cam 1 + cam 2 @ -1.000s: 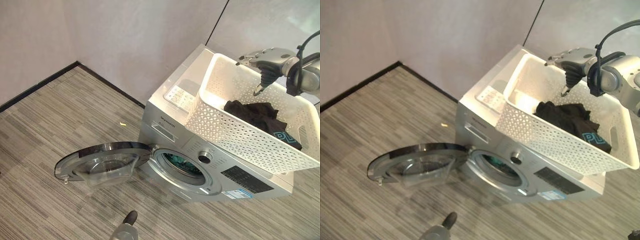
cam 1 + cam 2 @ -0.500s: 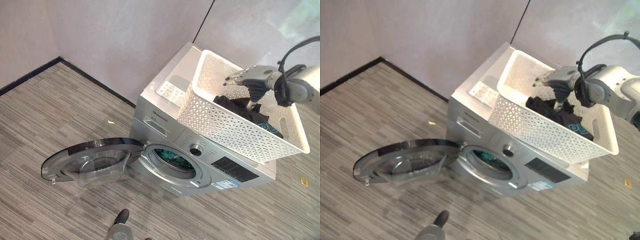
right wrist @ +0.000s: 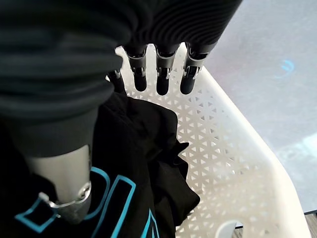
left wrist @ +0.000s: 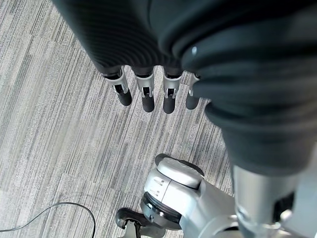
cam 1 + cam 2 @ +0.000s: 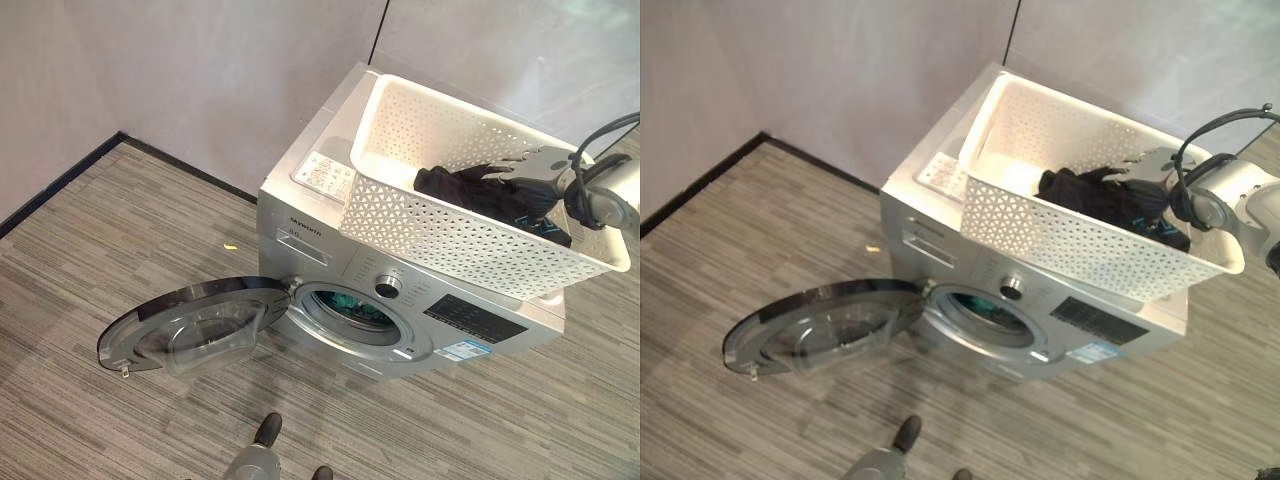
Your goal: Grab the laundry basket,head to the washer,open it,put in the laundry and shut it.
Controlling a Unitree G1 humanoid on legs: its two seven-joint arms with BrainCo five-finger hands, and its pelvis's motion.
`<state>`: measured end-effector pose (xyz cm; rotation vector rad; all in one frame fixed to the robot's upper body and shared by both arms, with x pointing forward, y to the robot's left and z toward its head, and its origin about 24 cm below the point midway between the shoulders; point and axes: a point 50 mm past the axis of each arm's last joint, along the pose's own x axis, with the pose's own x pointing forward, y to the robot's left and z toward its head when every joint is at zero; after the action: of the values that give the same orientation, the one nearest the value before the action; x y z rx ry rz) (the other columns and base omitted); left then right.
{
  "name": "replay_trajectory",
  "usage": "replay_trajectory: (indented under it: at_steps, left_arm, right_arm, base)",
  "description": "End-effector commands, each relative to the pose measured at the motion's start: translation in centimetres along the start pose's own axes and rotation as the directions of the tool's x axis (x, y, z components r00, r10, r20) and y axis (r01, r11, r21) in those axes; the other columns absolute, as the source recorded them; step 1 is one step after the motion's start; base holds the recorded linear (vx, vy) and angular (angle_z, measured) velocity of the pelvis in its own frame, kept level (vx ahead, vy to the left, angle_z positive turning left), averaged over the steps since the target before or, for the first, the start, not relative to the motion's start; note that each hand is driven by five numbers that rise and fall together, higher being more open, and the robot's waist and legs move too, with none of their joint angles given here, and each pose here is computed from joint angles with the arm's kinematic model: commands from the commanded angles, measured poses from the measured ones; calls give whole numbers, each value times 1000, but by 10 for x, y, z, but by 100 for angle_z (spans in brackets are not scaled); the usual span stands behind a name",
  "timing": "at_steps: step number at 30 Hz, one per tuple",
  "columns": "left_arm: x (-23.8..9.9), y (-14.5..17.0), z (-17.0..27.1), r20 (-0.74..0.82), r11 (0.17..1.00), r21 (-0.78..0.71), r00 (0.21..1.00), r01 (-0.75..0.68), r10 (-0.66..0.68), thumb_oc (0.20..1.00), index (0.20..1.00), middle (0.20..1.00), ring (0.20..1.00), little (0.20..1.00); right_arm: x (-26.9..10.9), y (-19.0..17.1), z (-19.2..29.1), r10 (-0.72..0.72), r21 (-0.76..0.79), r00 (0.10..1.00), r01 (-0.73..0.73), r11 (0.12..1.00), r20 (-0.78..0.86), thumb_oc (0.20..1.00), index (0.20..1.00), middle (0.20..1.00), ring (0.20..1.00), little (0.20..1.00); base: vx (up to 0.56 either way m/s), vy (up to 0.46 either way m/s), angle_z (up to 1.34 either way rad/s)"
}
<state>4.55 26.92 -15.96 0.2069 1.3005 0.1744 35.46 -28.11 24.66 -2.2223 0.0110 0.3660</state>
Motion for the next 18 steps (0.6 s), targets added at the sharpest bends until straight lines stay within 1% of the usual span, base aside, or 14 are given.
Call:
replay_trajectory:
  at_steps: [1, 5, 8, 10, 12, 13, 16, 18]
  left_arm:
    - [-2, 9, -10, -48, 999, 9, 998, -40, 40, 1000, 1000, 1000, 1000, 1000]
    - [-1, 8, -5, -31, 999, 12, 999, -40, 40, 1000, 1000, 1000, 1000, 1000]
    - [-1, 9, -3, -23, 999, 5, 999, -43, 43, 1000, 1000, 1000, 1000, 1000]
    - [-1, 10, -3, -19, 999, -27, 999, -45, 44, 1000, 1000, 1000, 1000, 1000]
    - [-2, 20, -1, -17, 995, -78, 998, -69, 68, 1000, 1000, 1000, 1000, 1000]
    - [-3, 31, 0, -15, 989, -111, 995, -102, 101, 1000, 1000, 1000, 1000, 1000]
    - [-7, 56, 1, -18, 975, -143, 985, -170, 170, 1000, 1000, 1000, 1000, 1000]
    - [-7, 59, 1, -23, 972, -150, 984, -179, 177, 1000, 1000, 1000, 1000, 1000]
  right_arm:
    - [-2, -29, -16, -120, -15, 988, 119, 993, -93, 1000, 1000, 1000, 1000, 1000]
    - [4, -39, -8, -146, -10, 987, 146, 989, -63, 1000, 1000, 1000, 1000, 1000]
    - [4, -40, -3, -133, -28, 991, 133, 991, -30, 1000, 1000, 1000, 1000, 1000]
    - [1, -46, 0, -117, -41, 993, 118, 992, 3, 1000, 1000, 1000, 1000, 1000]
    - [0, -43, 6, -70, -52, 997, 72, 996, 45, 1000, 1000, 1000, 1000, 1000]
    - [-1, -39, 10, -42, -37, 997, 44, 998, 64, 1000, 1000, 1000, 1000, 1000]
    - [-2, -28, 14, 22, -11, 996, -21, 1000, 86, 1000, 1000, 1000, 1000, 1000]
    - [-2, -24, 14, 40, -3, 995, -40, 999, 86, 1000, 1000, 1000, 1000, 1000]
  base:
    - [0, 0, 0]
    - [-37, 10, -1]
    - [-2, -5, 4]
    - [19, -16, 10]
    - [22, -12, 22]
    - [37, -17, 19]
    - [37, -8, 7]
    - [32, 5, 20]
